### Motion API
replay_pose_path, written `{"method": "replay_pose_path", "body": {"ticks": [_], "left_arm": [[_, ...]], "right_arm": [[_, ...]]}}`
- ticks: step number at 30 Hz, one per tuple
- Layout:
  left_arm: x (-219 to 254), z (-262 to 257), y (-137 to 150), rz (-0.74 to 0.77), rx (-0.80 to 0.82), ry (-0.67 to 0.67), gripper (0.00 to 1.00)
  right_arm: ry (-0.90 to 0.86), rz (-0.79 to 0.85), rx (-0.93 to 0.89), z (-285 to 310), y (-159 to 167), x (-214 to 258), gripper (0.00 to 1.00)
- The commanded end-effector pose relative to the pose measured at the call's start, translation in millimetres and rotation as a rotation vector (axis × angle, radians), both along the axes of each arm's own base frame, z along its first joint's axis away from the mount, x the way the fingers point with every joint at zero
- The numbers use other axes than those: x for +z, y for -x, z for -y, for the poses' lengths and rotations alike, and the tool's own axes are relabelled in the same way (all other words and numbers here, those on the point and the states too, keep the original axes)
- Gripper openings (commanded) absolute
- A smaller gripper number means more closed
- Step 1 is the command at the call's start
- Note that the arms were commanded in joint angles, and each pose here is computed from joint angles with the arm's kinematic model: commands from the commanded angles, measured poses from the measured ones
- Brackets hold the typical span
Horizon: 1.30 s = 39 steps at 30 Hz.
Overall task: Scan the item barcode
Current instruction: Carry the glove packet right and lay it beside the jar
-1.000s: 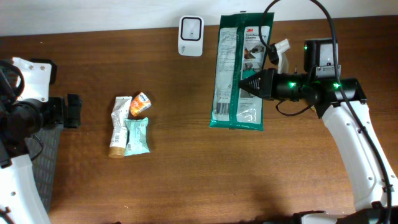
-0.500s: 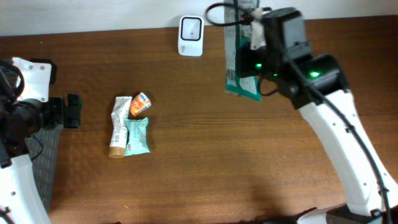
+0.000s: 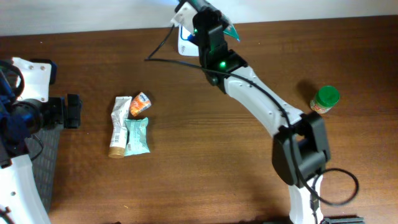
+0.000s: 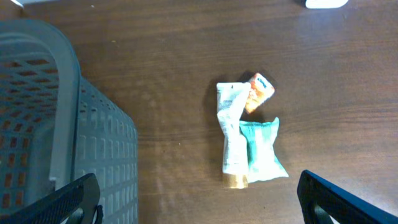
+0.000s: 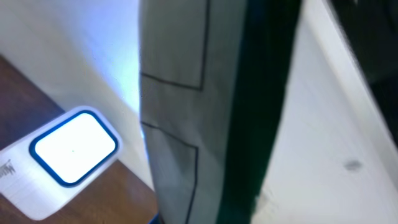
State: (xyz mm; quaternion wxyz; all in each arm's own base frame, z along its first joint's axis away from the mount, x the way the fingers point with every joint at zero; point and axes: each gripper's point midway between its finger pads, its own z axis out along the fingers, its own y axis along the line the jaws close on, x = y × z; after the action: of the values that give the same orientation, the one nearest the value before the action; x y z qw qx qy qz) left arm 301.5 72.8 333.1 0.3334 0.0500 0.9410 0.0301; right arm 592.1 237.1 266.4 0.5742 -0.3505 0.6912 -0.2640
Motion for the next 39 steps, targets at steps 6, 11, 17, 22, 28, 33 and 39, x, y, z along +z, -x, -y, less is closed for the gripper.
{"method": "replay_pose_path", "body": {"ticks": [6,11,17,22,28,33,39], "left_arm": [[5,-1,0,0.015,-0.010,-0.012,0.99],[5,-1,0,0.015,-0.010,-0.012,0.99],[5,-1,0,0.015,-0.010,-0.012,0.99],[5,-1,0,0.015,-0.010,-0.012,0.99],[5,-1,0,0.015,-0.010,-0.013,0.99],[5,-1,0,0.015,-0.010,-0.012,0.99],[5,-1,0,0.015,-0.010,-0.012,0.99]], "right_arm": [[0.170,0.073,0.236,-55,-30,-80,0.04],[0.163,0.094,0.220,-54,-31,-76,0.04],[0.117,0.088,0.210,-56,-28,-69,0.04],[-0.199,-0.026,0.218,-40,8,12,0.04],[-0.773,-0.429,-0.153,72,115,63,0.04],[-0.989,-0.933,-0.443,170,172,-30,0.04],[-1.072,-1.063,-0.856,286,206,-149,0.04]]}}
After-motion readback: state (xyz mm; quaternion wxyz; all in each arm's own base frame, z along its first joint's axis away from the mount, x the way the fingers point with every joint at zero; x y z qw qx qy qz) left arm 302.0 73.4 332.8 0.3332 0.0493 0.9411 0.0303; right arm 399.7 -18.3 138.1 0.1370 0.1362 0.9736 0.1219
